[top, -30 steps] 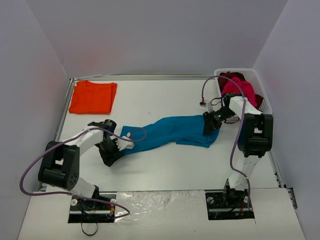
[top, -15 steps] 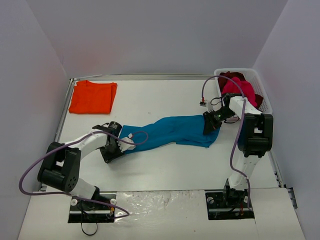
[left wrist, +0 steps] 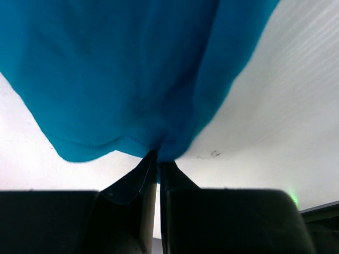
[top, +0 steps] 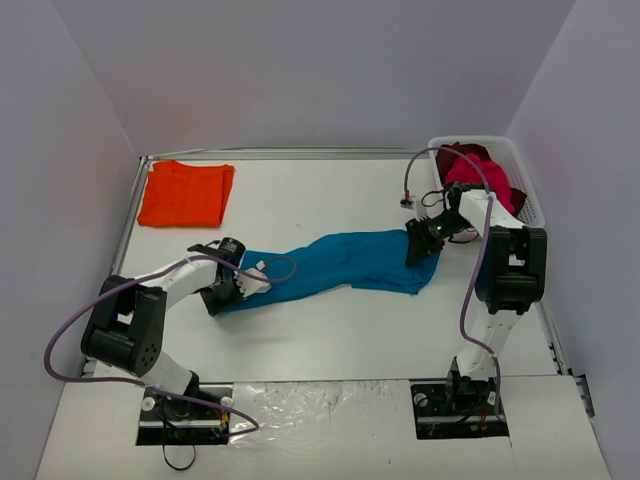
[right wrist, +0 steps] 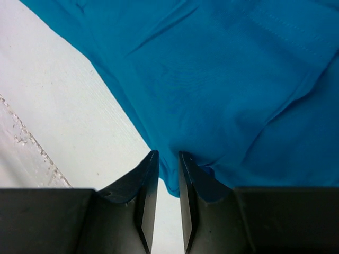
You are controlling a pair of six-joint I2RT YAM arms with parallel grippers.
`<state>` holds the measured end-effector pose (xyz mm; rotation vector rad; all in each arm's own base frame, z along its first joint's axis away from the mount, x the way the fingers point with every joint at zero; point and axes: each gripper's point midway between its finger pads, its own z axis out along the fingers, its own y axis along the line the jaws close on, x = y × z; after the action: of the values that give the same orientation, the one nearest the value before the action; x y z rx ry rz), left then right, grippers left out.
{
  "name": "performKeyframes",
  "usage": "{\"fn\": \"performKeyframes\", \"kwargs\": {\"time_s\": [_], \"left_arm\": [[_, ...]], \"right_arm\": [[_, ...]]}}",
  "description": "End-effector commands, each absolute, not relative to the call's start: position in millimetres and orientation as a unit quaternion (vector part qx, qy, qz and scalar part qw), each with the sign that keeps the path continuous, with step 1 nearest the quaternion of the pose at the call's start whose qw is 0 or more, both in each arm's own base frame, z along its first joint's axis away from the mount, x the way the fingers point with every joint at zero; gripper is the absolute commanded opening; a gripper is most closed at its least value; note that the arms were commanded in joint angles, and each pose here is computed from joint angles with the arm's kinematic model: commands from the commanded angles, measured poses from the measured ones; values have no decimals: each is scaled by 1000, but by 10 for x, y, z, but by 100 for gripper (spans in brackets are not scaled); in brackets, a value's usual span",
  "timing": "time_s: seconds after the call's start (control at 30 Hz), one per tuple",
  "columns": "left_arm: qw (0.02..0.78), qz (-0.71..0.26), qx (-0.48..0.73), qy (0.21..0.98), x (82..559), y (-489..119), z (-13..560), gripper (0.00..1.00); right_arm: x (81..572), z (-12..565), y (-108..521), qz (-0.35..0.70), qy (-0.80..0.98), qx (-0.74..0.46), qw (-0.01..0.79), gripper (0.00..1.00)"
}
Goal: Fold and stack the t-shirts
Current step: Flatten out the tshirt
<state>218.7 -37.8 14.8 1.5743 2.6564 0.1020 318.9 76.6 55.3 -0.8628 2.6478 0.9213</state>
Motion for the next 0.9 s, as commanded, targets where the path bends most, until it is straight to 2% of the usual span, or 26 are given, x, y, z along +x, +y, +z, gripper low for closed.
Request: {"fn": "performKeyframes", "kwargs": {"time_s": [0.0, 0.13, 0.37, 0.87], "left_arm": [[54, -8, 499, 865, 2296, -582, 178, 3], [62, -28, 496, 866, 2291, -660, 247, 2], [61, -33, 495, 866, 2272, -668, 239, 2], [61, -31, 487, 870, 2273, -648, 225, 2]], "right_arm": [[3341, 928, 746, 292, 898, -294, 145, 19], [3473, 985, 716, 282, 902, -286, 156, 29], [3514, 941, 670, 273, 911, -268, 153, 31], [3125, 643, 565, 258, 926, -249, 116, 32]]}}
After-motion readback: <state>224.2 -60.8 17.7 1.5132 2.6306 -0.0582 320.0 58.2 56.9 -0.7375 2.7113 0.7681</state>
